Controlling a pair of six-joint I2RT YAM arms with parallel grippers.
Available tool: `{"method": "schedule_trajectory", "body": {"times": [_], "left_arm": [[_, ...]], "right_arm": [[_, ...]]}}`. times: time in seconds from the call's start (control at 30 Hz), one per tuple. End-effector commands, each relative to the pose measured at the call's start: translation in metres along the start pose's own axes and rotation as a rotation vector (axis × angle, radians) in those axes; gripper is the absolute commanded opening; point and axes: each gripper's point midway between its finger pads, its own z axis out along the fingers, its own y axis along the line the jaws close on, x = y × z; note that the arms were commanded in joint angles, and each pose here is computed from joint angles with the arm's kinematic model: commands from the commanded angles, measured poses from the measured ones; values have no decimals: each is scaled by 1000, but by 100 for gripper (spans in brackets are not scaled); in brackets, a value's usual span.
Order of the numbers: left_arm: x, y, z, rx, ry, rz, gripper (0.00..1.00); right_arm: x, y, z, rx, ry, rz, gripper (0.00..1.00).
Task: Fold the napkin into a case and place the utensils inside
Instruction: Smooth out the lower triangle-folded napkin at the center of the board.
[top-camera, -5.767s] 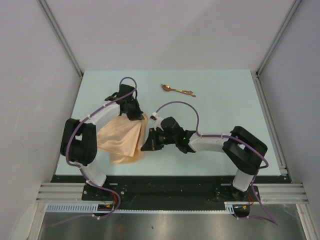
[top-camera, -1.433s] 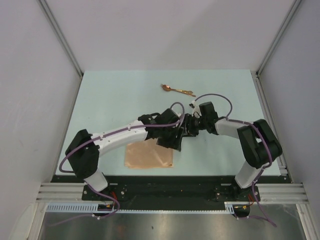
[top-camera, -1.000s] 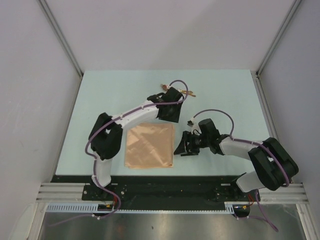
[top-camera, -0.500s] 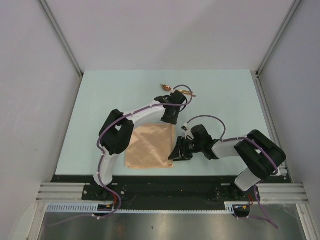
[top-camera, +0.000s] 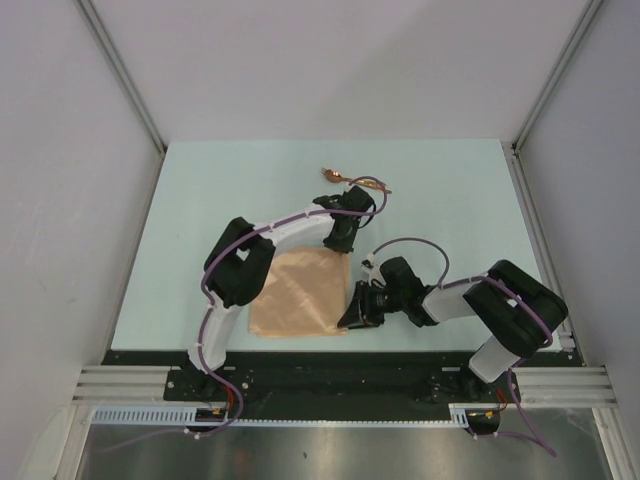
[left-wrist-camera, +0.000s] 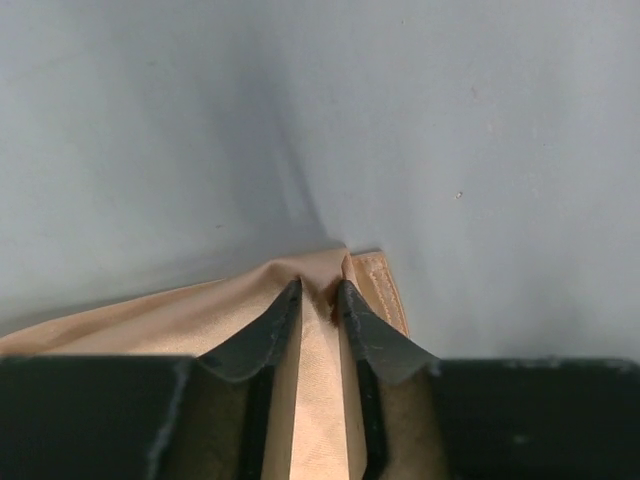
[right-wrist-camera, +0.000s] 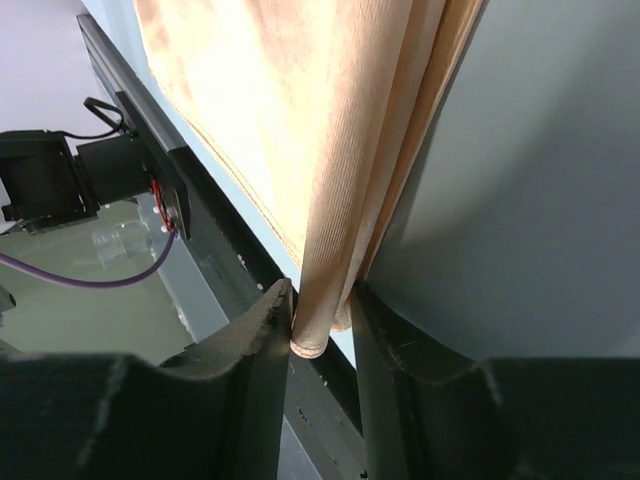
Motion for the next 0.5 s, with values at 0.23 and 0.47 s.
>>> {"method": "schedule_trajectory", "body": {"times": [0.23,0.47], "left_arm": [[-28,-14,-22,41,-84,5,3],[-30,-32,-41,69,-119,27,0]], "right_arm": [[13,1,0,-8,8,-9,18],[15,-1,2,-12,16,1,11]]}}
